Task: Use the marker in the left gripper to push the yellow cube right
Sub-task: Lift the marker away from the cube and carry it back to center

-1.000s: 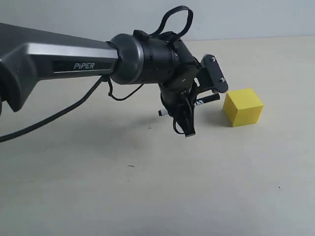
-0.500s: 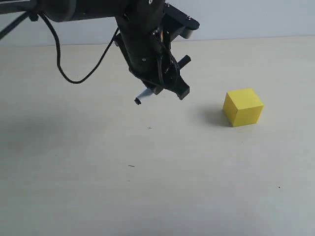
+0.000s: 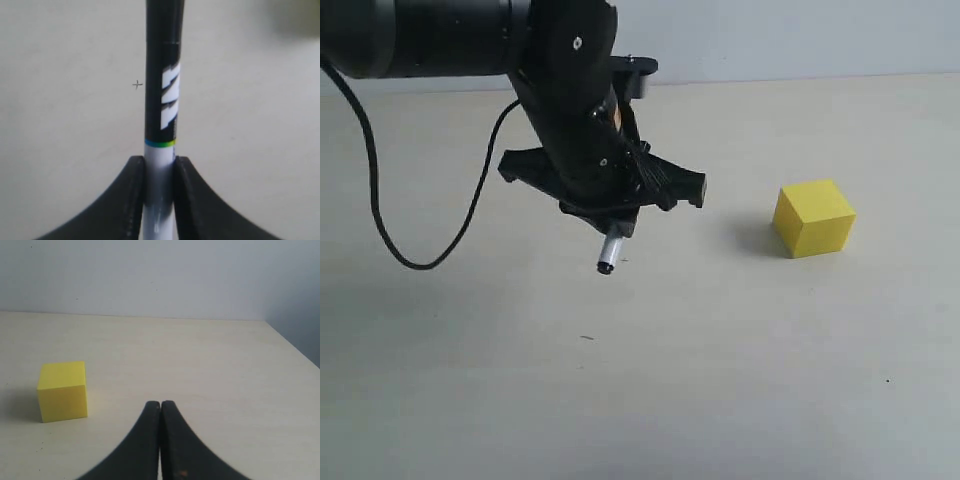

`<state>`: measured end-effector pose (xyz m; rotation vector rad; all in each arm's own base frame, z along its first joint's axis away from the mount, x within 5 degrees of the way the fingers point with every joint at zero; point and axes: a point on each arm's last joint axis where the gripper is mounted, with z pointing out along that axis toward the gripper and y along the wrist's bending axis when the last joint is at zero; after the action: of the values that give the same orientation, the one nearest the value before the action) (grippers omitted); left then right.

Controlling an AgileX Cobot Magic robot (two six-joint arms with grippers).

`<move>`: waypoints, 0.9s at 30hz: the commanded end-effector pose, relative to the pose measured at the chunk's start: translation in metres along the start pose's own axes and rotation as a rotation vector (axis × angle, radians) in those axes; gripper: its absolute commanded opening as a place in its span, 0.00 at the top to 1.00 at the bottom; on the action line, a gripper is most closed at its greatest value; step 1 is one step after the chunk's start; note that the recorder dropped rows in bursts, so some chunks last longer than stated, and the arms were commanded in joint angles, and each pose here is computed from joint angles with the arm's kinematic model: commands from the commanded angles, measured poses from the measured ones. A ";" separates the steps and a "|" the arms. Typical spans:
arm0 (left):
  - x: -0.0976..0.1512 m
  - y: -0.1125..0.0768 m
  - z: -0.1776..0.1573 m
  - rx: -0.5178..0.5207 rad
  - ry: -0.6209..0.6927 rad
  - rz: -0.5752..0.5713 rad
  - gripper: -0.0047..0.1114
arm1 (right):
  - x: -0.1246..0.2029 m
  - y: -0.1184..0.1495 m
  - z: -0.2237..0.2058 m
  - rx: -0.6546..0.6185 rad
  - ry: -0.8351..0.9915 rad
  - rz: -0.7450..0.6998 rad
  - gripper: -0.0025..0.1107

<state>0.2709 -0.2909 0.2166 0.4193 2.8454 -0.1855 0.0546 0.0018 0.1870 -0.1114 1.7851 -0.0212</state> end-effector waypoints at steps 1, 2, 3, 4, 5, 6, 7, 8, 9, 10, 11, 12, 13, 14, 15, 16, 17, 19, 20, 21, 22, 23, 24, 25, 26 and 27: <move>-0.002 -0.004 0.018 0.024 -0.017 -0.088 0.96 | 0.001 0.000 0.000 0.006 -0.009 0.001 0.98; -0.003 -0.006 0.024 0.032 -0.026 -0.104 0.96 | 0.001 0.000 0.000 0.006 -0.009 0.001 0.98; -0.005 -0.007 0.030 0.039 -0.034 -0.124 0.96 | 0.001 0.000 0.000 0.006 -0.009 0.001 0.98; -0.005 -0.008 0.035 0.044 -0.038 -0.142 0.96 | 0.001 0.000 0.000 0.006 -0.009 0.001 0.98; -0.006 -0.009 0.041 0.051 -0.045 -0.160 0.96 | 0.001 0.000 0.000 0.006 -0.009 0.001 0.98; -0.007 -0.010 0.047 0.059 -0.052 -0.163 0.96 | 0.001 0.000 0.000 0.006 -0.009 0.001 0.98; -0.008 -0.011 0.052 0.065 -0.058 -0.163 0.96 | 0.001 0.000 0.000 0.006 -0.009 0.001 0.98; -0.008 -0.012 0.057 0.067 -0.059 -0.168 0.96 | 0.001 0.000 0.000 0.006 -0.009 0.001 0.98; -0.008 -0.012 0.062 0.069 -0.059 -0.181 0.96 | 0.001 0.000 0.000 0.006 -0.003 0.001 0.98; -0.008 -0.012 0.066 0.066 -0.055 -0.183 0.96 | 0.001 0.000 0.000 0.006 -0.001 0.001 0.98; -0.007 -0.012 0.070 0.064 -0.051 -0.183 0.96 | 0.001 0.000 0.000 0.006 -0.001 0.001 0.98; -0.006 -0.012 0.073 0.059 -0.044 -0.182 0.96 | 0.001 0.000 0.000 0.006 -0.001 0.001 0.98; -0.006 -0.011 0.076 0.055 -0.040 -0.184 0.96 | 0.001 0.000 0.000 0.006 -0.001 0.001 0.98; -0.006 -0.011 0.078 0.052 -0.037 -0.184 0.96 | 0.001 0.000 0.000 0.006 -0.001 0.001 0.98; -0.006 -0.010 0.079 0.050 -0.034 -0.186 0.96 | 0.001 0.000 0.000 0.006 -0.001 0.001 0.98; -0.006 -0.008 0.080 0.048 -0.027 -0.194 0.96 | 0.001 0.000 0.000 0.006 -0.001 0.001 0.98; -0.006 -0.008 0.081 0.046 -0.021 -0.200 0.96 | 0.001 0.000 0.000 0.006 -0.001 0.001 0.98; -0.006 -0.005 0.081 0.036 -0.008 -0.205 0.96 | 0.001 0.000 0.000 0.006 -0.001 0.001 0.98; -0.006 -0.003 0.081 0.030 -0.002 -0.209 0.96 | 0.001 0.000 0.000 0.006 -0.001 0.001 0.98; -0.006 -0.001 0.081 0.022 0.008 -0.216 0.96 | 0.001 0.000 0.000 0.006 -0.001 0.001 0.98; -0.006 0.001 0.082 0.012 0.018 -0.220 0.96 | 0.001 0.000 0.000 0.006 -0.001 0.001 0.98; -0.006 0.005 0.082 0.002 0.029 -0.228 0.96 | 0.001 0.000 0.000 0.006 -0.001 0.001 0.98; -0.005 0.006 0.082 -0.003 0.045 -0.239 0.96 | 0.001 0.000 0.000 0.006 -0.001 0.001 0.98; -0.006 0.010 0.082 -0.007 0.056 -0.251 0.96 | 0.001 0.000 0.000 0.006 -0.001 0.001 0.98; -0.005 0.010 0.082 -0.007 0.063 -0.251 0.96 | 0.001 0.000 0.000 0.006 -0.001 0.001 0.98; -0.005 0.011 0.082 -0.012 0.068 -0.253 0.96 | 0.001 0.000 0.000 0.006 -0.001 0.001 0.98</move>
<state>0.2979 -0.2990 0.1385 0.0897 2.9318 -0.2187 0.0545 0.0018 0.1867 -0.1114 1.7890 -0.0214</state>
